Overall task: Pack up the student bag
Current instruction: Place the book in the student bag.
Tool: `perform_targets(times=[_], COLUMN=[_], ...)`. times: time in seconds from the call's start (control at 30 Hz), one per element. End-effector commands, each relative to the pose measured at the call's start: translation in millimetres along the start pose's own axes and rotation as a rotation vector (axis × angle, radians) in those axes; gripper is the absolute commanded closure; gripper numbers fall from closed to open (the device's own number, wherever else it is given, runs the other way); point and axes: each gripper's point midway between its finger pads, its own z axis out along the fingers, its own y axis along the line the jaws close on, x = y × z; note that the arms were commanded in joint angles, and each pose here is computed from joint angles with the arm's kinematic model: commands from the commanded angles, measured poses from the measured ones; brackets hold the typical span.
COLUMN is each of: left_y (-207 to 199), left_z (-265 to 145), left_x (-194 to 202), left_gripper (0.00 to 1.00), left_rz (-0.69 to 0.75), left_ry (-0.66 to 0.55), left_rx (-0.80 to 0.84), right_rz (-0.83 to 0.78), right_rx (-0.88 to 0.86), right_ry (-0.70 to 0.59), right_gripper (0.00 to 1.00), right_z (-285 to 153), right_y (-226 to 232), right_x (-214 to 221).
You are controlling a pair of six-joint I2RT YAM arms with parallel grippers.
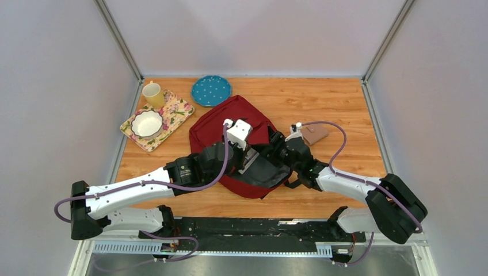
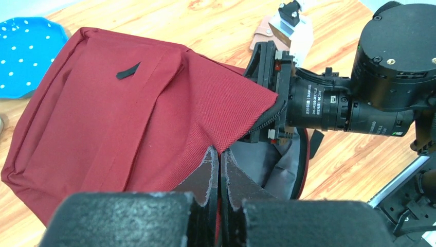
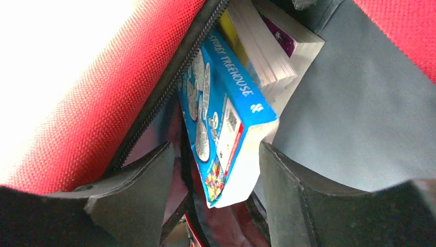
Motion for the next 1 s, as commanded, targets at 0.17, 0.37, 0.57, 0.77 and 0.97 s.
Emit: perform_targets(times=[0.17, 0.37, 0.57, 0.77, 0.97], left_y=[-12.6, -13.8, -15.7, -15.5, -18.9], left_z=[-2.0, -3.3, -2.6, -3.2, -1.7], left_x=[-25.7, -23.0, -21.4, -19.0, -12.1], left_gripper=[1.00, 1.00, 1.00, 1.00, 1.00], left_rz=[-0.074, -0.087, -0.091, -0.110, -0.111], left_ry=[-0.079, -0.069, -0.060, -0.056, -0.038], left_rx=[0.051, 0.062, 0.066, 0.067, 0.080], right_rz=[0.018, 0.046, 0.111, 0.145, 0.115], right_rx=[0.006, -0.025, -0.132, -0.156, -0.163], right_ry=[0.126, 0.151, 0.102, -0.034, -0.052], right_gripper=[0.40, 0.86, 1.00, 1.00, 1.00], right_z=[10.7, 30.3, 37.4, 40.5, 52.0], right_y=[-3.5, 6.8, 41.4, 63.3, 65.0], right_x=[24.9, 31.5, 21.0, -6.1, -7.3])
